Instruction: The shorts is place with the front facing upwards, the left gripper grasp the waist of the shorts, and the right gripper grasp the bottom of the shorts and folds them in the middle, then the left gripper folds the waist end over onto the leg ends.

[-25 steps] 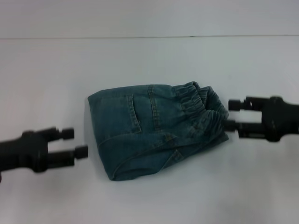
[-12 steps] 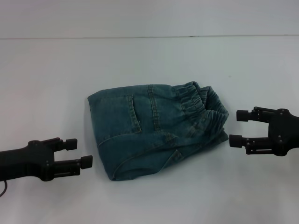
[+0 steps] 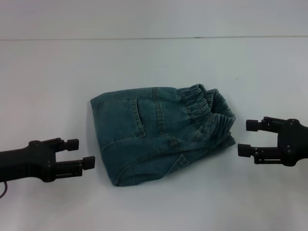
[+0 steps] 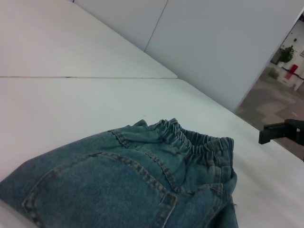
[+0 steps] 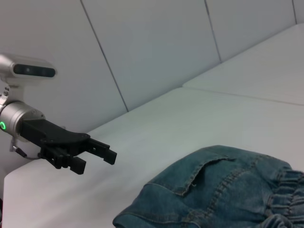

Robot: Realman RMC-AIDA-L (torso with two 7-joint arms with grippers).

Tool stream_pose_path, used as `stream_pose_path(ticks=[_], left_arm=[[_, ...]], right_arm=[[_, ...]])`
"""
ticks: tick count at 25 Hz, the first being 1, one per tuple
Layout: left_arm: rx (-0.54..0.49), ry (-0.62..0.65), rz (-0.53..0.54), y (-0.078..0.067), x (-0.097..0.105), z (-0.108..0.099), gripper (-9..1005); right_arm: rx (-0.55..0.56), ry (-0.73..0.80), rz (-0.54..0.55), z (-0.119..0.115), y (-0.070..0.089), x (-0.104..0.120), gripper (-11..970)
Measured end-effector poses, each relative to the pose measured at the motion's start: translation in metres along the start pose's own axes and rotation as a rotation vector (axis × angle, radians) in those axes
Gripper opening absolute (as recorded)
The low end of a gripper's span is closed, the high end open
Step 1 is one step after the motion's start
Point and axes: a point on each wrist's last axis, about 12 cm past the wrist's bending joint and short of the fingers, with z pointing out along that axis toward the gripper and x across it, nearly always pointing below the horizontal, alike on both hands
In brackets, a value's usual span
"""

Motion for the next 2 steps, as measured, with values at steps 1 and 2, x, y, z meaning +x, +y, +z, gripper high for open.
stream_pose_path(ticks=[1, 2], left_arm=[[0.001, -0.001, 0.001, -0.0001, -0.0004, 0.0005, 859], [0.003, -0.001, 0.001, -0.0002, -0.0010, 0.0012, 859]], right_arm=[[0.002, 0.001, 0.001, -0.0004, 0.0002, 0.0011, 916], [0.004, 0.001, 0.000, -0.0007, 0.0004, 0.0019, 916]])
